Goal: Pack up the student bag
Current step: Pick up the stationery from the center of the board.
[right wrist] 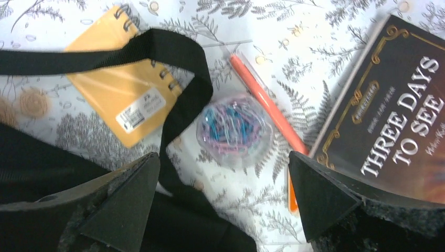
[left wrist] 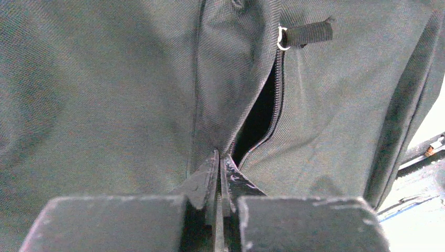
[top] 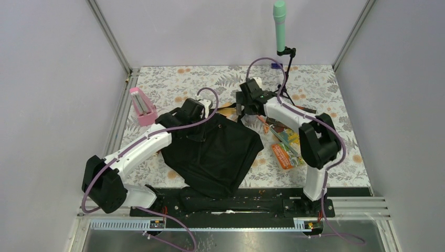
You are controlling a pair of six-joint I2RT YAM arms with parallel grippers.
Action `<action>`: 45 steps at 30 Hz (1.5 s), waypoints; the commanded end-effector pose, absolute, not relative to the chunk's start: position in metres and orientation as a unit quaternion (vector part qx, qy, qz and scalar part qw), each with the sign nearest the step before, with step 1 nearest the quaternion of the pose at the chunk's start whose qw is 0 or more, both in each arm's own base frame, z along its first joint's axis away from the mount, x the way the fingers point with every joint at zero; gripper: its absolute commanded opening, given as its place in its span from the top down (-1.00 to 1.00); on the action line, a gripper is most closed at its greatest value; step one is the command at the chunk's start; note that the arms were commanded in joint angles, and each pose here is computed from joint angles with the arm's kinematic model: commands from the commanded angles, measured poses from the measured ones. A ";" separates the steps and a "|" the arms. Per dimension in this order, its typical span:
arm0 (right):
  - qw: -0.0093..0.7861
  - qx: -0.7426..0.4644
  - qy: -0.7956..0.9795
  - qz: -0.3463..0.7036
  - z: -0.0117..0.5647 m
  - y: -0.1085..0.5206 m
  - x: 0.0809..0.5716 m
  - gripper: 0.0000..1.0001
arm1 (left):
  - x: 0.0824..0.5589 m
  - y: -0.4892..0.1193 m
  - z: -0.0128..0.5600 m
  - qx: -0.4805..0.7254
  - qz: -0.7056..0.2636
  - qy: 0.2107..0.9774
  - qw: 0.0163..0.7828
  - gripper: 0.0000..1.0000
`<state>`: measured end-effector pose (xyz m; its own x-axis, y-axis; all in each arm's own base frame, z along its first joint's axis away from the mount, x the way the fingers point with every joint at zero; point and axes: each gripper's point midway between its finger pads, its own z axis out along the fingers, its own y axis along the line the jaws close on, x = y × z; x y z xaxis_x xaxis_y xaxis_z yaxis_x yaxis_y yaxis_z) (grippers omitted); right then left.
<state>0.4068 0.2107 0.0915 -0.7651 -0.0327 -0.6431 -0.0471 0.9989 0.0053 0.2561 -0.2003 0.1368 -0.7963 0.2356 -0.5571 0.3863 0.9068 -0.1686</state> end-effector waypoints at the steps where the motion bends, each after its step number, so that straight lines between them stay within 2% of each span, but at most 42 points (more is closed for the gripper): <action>1: 0.329 -0.029 0.944 0.014 0.090 0.213 0.431 -1.00 | 0.266 -0.205 0.175 0.169 -0.159 0.917 0.325 1.00; 13: 0.285 -0.017 0.958 -0.032 0.050 0.206 0.442 -0.90 | 0.263 -0.209 0.174 0.174 -0.170 0.916 0.318 1.00; 18: 0.284 -0.015 0.958 -0.029 0.049 0.207 0.443 -0.69 | 0.264 -0.208 0.174 0.173 -0.168 0.917 0.319 1.00; 28: 0.298 -0.025 0.954 -0.010 0.072 0.209 0.439 0.09 | 0.271 -0.195 0.162 0.168 -0.123 0.925 0.317 1.00; 33: 0.340 -0.028 0.939 0.037 0.112 0.212 0.428 0.19 | 0.275 -0.190 0.155 0.168 -0.100 0.929 0.313 0.97; 34: 0.344 -0.030 0.937 0.047 0.119 0.213 0.423 0.21 | 0.276 -0.190 0.155 0.169 -0.099 0.929 0.314 0.90; 36: 0.350 -0.032 0.933 0.070 0.132 0.213 0.411 0.23 | 0.276 -0.191 0.157 0.176 -0.099 0.927 0.317 0.62; 38: 0.353 -0.035 0.931 0.091 0.140 0.212 0.396 0.24 | 0.276 -0.192 0.161 0.190 -0.093 0.920 0.329 0.18; 40: 0.362 -0.038 0.925 0.108 0.152 0.209 0.383 0.24 | 0.276 -0.194 0.170 0.202 -0.083 0.911 0.351 -0.11; 42: 0.370 -0.043 0.920 0.119 0.162 0.205 0.369 0.24 | 0.273 -0.199 0.183 0.213 -0.078 0.898 0.377 -0.31; 45: 0.386 -0.048 0.911 0.137 0.180 0.197 0.349 0.24 | 0.259 -0.215 0.205 0.223 -0.105 0.878 0.411 -0.44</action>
